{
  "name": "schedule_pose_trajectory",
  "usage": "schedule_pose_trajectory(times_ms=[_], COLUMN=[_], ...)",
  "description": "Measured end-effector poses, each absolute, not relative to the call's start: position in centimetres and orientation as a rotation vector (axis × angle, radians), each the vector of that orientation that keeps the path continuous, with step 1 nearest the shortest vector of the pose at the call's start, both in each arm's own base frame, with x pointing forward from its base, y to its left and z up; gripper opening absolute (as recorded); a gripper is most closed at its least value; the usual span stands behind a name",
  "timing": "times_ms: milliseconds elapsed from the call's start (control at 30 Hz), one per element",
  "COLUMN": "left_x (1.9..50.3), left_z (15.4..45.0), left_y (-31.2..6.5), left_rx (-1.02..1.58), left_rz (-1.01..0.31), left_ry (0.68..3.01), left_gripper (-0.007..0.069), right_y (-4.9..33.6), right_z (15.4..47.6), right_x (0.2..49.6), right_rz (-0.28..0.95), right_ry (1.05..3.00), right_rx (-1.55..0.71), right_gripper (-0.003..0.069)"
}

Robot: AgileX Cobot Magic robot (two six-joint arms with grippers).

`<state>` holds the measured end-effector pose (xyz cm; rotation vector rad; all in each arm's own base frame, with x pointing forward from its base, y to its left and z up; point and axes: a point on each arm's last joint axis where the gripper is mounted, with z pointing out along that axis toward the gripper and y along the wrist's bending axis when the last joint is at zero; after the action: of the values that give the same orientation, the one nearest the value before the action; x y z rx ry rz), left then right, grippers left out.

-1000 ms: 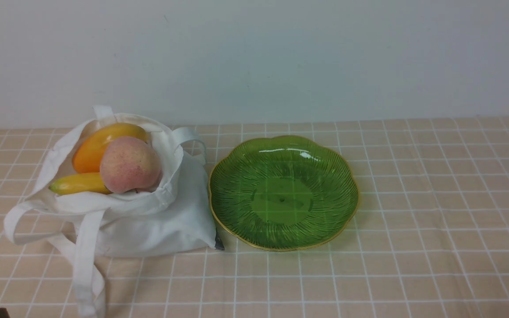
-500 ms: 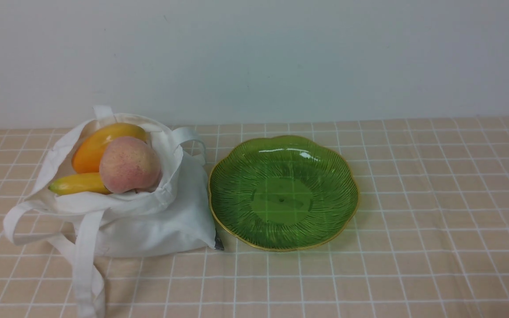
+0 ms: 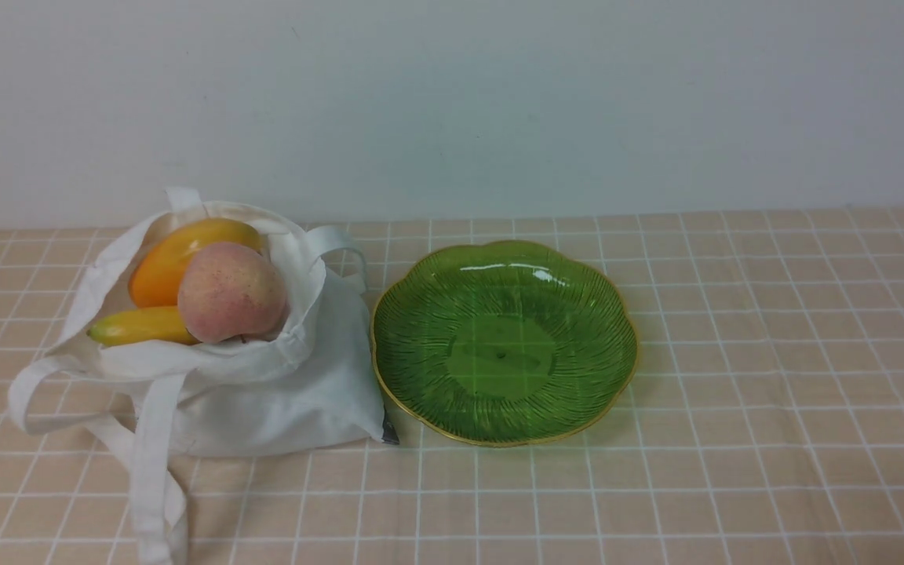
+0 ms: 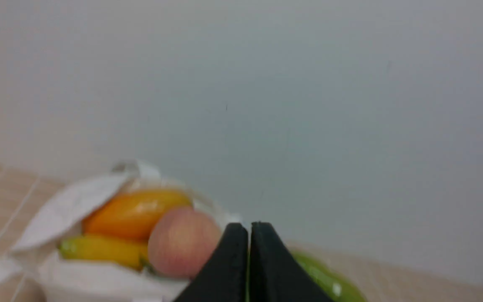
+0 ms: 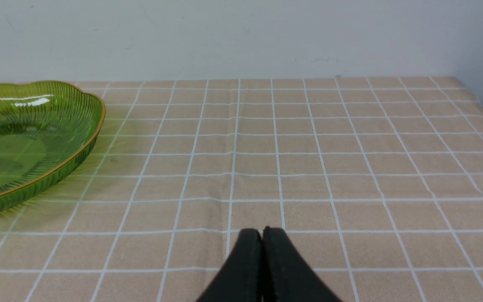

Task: Take the fruit out of the bag on the brown coffee tablecloth and place them on the plate.
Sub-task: 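Reach into the cloth bag and grasp the peach with the left gripper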

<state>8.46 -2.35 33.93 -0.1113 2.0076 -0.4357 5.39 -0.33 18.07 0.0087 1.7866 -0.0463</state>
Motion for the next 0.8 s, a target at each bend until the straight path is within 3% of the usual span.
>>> schedule_pose_trajectory(times_ms=[233, 400, 533, 600, 800], left_x=[15.3, 19.6, 22.3, 24.1, 27.7], left_z=[36.1, 36.0, 34.9, 33.6, 31.0], left_y=[-2.9, -3.0, -3.1, -3.2, -3.4], left_rx=[-0.001, 0.047, 0.14, 0.191, 0.182], left_rz=[-0.383, -0.339, -0.299, -0.28, -0.291], left_ry=[2.284, 2.362, 2.418, 2.455, 2.477], left_gripper=[0.0011, 0.0113, 0.0257, 0.0407, 0.0652], right_y=[-0.3, -0.3, -0.3, -0.3, -0.3], right_z=[18.1, 18.1, 18.1, 18.1, 18.1], right_x=[5.4, 5.4, 5.4, 5.4, 5.4], right_rz=[-0.046, -0.046, -0.046, -0.046, -0.046], right_ry=[1.787, 1.787, 1.787, 1.787, 1.787], right_rx=[0.01, 0.01, 0.01, 0.01, 0.01], right_gripper=[-0.0014, -0.0014, -0.0014, -0.0014, -0.0014])
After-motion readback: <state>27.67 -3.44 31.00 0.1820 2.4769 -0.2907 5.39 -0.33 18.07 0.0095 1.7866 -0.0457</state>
